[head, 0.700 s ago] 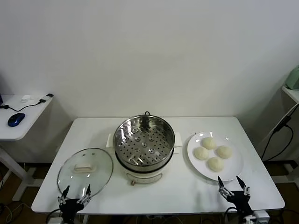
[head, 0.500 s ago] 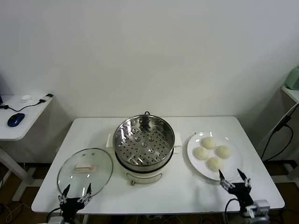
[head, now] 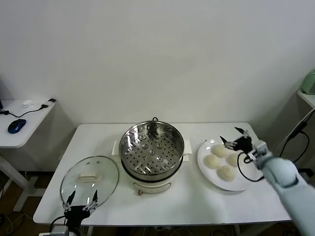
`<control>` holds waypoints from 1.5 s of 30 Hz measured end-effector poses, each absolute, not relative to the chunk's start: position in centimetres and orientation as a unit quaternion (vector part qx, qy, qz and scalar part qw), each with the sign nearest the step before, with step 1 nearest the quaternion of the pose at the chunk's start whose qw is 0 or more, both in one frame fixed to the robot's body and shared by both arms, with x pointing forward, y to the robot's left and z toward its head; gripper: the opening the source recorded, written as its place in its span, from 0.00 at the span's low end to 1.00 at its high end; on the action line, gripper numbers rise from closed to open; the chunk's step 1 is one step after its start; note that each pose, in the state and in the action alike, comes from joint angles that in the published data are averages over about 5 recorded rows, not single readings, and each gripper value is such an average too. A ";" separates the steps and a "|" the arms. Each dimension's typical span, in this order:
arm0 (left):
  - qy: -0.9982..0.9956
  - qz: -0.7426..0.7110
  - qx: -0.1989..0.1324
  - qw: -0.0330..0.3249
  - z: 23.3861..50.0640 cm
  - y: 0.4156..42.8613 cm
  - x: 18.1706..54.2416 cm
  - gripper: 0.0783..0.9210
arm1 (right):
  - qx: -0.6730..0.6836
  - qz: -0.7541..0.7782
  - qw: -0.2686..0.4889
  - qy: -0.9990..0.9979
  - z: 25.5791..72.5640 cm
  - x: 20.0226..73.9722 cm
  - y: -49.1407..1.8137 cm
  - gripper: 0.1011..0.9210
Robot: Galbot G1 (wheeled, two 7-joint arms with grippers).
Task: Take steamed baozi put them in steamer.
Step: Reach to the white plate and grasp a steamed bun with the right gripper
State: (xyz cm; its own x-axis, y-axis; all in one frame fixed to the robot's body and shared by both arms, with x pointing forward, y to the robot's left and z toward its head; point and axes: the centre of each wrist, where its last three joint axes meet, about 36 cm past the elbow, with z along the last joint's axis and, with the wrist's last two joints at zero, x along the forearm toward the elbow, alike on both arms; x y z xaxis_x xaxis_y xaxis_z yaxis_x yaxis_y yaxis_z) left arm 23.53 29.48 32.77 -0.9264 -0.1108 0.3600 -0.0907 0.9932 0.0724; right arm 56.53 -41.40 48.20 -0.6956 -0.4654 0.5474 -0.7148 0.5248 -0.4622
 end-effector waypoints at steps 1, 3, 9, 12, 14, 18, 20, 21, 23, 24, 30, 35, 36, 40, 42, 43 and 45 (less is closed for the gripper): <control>-0.981 -0.028 0.051 0.185 32.7 29.5 23.5 0.88 | 0.370 0.363 0.190 -0.834 48.9 57.6 -41.7 0.88; -0.981 -0.028 0.051 0.186 32.6 29.4 23.4 0.88 | 0.413 0.396 0.211 -0.793 50.3 59.5 -42.4 0.88; -0.981 -0.028 0.048 0.186 32.2 29.0 23.4 0.88 | 0.498 0.462 0.295 -0.672 53.6 64.1 -43.8 0.88; -0.981 -0.027 0.047 0.185 32.1 28.8 23.5 0.88 | 0.515 0.479 0.337 -0.626 54.1 65.6 -44.1 0.88; -0.982 -0.026 0.046 0.184 32.2 28.7 23.6 0.88 | 0.520 0.484 0.361 -0.604 54.0 66.6 -44.1 0.88; -0.982 -0.027 0.041 0.181 32.5 28.5 23.7 0.88 | 0.521 0.490 0.394 -0.577 53.6 68.4 -43.9 0.88; -0.982 -0.029 0.040 0.181 32.6 28.5 23.7 0.88 | 0.519 0.494 0.405 -0.568 53.2 69.3 -43.5 0.88; -0.982 -0.030 0.040 0.181 32.6 28.6 23.7 0.88 | 0.518 0.495 0.409 -0.565 53.0 69.7 -43.3 0.88; -0.982 -0.031 0.040 0.180 32.6 28.6 23.7 0.88 | 0.515 0.498 0.417 -0.560 52.5 70.5 -42.9 0.88; -0.982 -0.032 0.040 0.179 32.6 28.7 23.7 0.88 | 0.513 0.499 0.420 -0.558 52.3 70.8 -42.6 0.88; -0.982 -0.033 0.039 0.180 32.3 28.7 23.8 0.88 | 0.507 0.502 0.432 -0.551 50.4 72.3 -40.6 0.88; -0.982 -0.032 0.037 0.180 32.1 28.5 23.9 0.88 | 0.503 0.502 0.441 -0.549 48.8 73.0 -39.2 0.88; -0.982 -0.032 0.037 0.181 32.1 28.5 23.9 0.88 | 0.502 0.502 0.442 -0.548 48.5 73.1 -38.9 0.88; -0.982 -0.032 0.037 0.182 31.8 28.5 23.8 0.88 | 0.497 0.505 0.449 -0.545 47.4 73.5 -37.9 0.88; -0.982 -0.032 0.037 0.183 31.7 28.5 23.8 0.88 | 0.494 0.506 0.453 -0.542 46.9 73.6 -37.4 0.88; -0.982 -0.032 0.037 0.183 31.7 28.5 23.8 0.88 | 0.493 0.507 0.455 -0.542 46.7 73.7 -37.3 0.88; -0.982 -0.032 0.037 0.184 31.6 28.4 23.8 0.88 | 0.490 0.509 0.457 -0.540 46.4 73.9 -36.9 0.88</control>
